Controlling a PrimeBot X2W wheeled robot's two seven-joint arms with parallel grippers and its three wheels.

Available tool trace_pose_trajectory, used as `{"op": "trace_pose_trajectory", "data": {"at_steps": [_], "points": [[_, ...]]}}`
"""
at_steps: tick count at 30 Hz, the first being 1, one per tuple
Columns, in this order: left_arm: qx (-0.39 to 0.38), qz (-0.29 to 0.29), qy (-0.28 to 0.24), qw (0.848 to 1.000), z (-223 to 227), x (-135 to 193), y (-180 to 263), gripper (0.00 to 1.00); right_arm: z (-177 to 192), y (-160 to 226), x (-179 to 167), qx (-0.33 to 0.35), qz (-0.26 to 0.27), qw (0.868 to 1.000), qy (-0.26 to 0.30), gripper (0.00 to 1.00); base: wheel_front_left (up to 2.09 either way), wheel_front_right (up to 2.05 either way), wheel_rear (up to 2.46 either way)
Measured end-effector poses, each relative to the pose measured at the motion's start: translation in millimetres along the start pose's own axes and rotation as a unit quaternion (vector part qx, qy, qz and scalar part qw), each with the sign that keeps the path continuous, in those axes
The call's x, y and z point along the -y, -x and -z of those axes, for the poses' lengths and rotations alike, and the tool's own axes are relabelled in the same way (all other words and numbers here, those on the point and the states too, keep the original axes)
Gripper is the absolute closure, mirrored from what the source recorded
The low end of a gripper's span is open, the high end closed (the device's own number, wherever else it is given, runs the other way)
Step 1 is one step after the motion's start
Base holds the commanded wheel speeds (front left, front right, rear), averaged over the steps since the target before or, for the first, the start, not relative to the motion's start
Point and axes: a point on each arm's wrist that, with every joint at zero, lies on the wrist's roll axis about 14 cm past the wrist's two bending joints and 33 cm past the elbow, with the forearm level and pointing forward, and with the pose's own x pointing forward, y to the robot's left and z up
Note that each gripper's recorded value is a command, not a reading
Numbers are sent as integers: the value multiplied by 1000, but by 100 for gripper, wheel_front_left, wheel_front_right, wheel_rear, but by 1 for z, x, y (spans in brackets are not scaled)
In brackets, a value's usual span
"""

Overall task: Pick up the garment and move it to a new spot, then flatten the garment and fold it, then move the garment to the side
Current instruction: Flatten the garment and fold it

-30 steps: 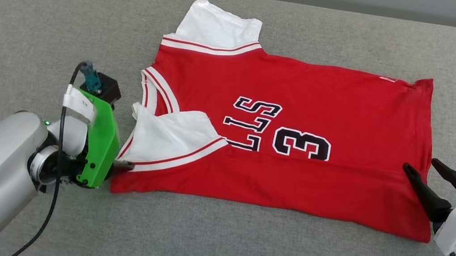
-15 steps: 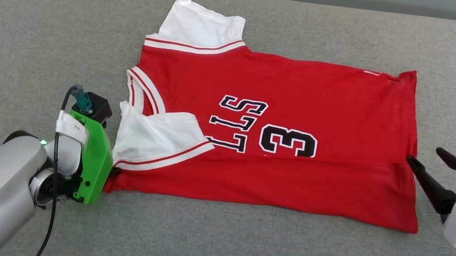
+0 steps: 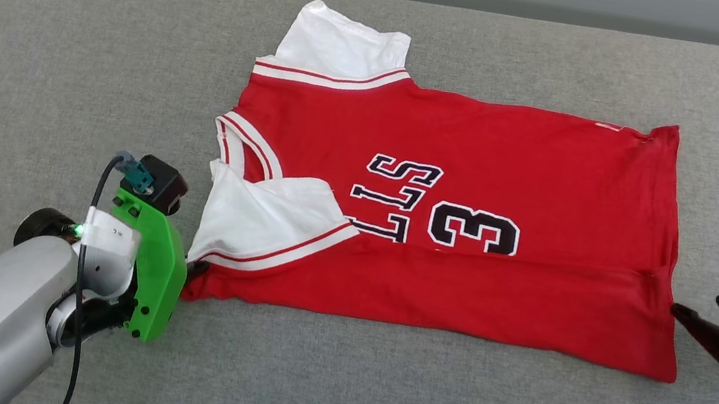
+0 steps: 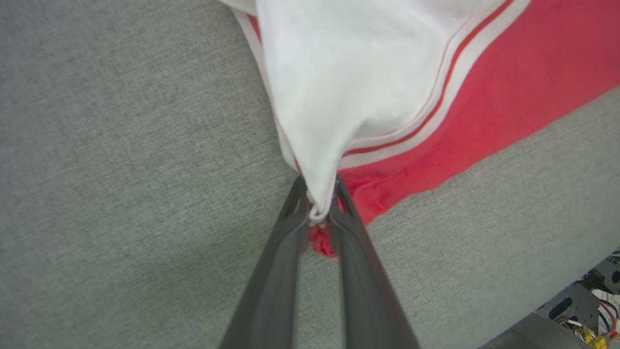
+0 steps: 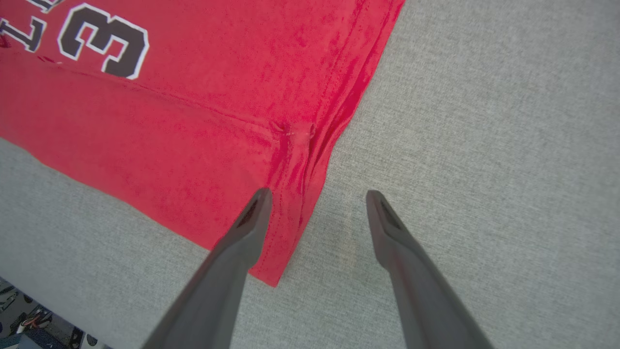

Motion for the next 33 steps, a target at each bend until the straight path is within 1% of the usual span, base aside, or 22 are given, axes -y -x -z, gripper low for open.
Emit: {"op": "trace_pose_trajectory", "data": {"at_steps": [4,6,9,12,13,14,19,25,29,33], "points": [[-2,3,1,1000,3,1,-2,100,19,-21,-9,-26,-12,999,-27,0,0,0,0],[-4,3,3,1000,5,1,-3,100,35,-31,-13,-49,-14,998,-37,0,0,0,0],[-4,2,7,1000,7,0,-4,100,51,-39,-14,-74,-12,996,-39,0,0,0,0],[-3,-1,9,1000,8,-2,-4,100,55,-42,-16,-76,-13,996,-42,0,0,0,0],[-2,-1,10,1000,9,-1,-5,100,54,-42,-17,-70,-13,997,-43,75,0,0,0],[-1,-2,11,1000,10,-1,-5,100,53,-42,-17,-63,-13,997,-42,100,0,0,0],[13,-5,14,1000,9,2,3,100,36,-32,-26,-13,-21,999,-31,100,0,0,0],[37,-3,2,999,1,9,26,100,13,-4,-32,42,-28,999,-9,100,0,0,0],[47,2,-10,999,1,21,43,100,13,16,-34,59,-32,998,-6,100,0,0,0],[35,12,-13,999,15,35,52,100,19,31,-31,62,-31,998,-8,100,0,0,0]]}}
